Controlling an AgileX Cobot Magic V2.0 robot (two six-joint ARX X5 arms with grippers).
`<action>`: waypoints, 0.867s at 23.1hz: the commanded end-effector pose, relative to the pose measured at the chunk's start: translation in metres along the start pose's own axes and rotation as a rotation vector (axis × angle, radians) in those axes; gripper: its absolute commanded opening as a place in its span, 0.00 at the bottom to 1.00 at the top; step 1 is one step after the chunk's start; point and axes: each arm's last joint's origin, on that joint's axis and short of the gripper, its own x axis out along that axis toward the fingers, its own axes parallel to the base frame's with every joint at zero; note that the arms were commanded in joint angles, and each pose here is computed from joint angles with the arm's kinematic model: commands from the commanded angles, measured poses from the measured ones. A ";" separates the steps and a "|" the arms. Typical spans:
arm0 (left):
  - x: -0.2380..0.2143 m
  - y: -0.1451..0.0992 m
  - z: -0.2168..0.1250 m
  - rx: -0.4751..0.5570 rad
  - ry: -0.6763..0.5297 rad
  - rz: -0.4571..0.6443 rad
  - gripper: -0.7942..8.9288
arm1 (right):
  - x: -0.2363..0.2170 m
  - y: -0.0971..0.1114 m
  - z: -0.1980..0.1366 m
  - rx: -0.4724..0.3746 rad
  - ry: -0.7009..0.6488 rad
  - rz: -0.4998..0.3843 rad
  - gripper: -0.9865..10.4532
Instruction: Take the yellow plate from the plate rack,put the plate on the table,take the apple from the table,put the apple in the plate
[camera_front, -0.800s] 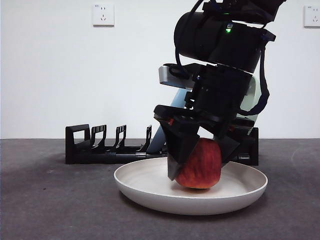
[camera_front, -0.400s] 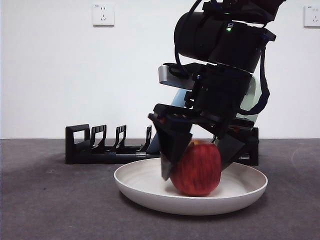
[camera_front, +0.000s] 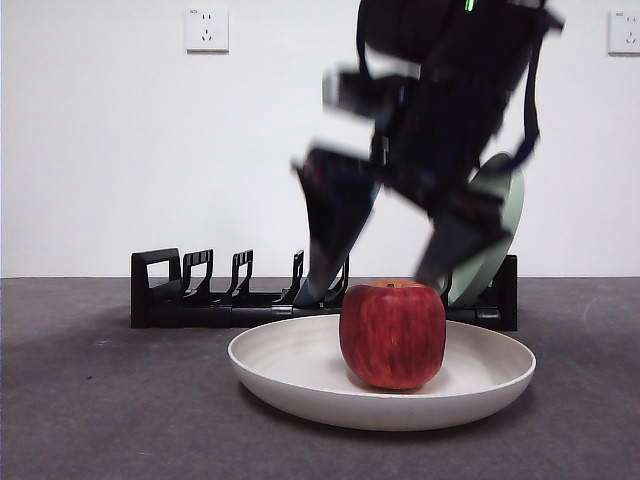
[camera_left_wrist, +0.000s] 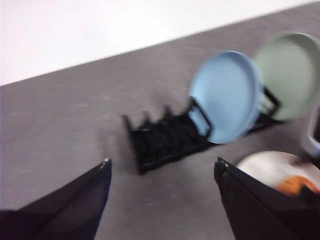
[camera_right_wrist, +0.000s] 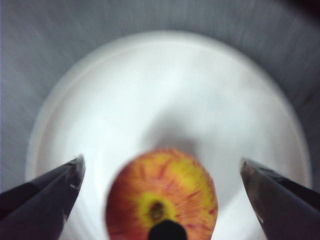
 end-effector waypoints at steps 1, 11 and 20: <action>0.009 -0.004 0.002 0.050 0.002 -0.087 0.44 | -0.026 0.002 0.009 -0.005 -0.093 0.006 0.58; 0.044 -0.015 0.008 0.126 0.042 -0.210 0.07 | -0.123 0.003 0.003 -0.042 -0.362 0.002 0.12; 0.062 -0.006 -0.017 0.147 0.041 -0.154 0.07 | -0.189 -0.024 -0.044 0.058 -0.408 -0.237 0.07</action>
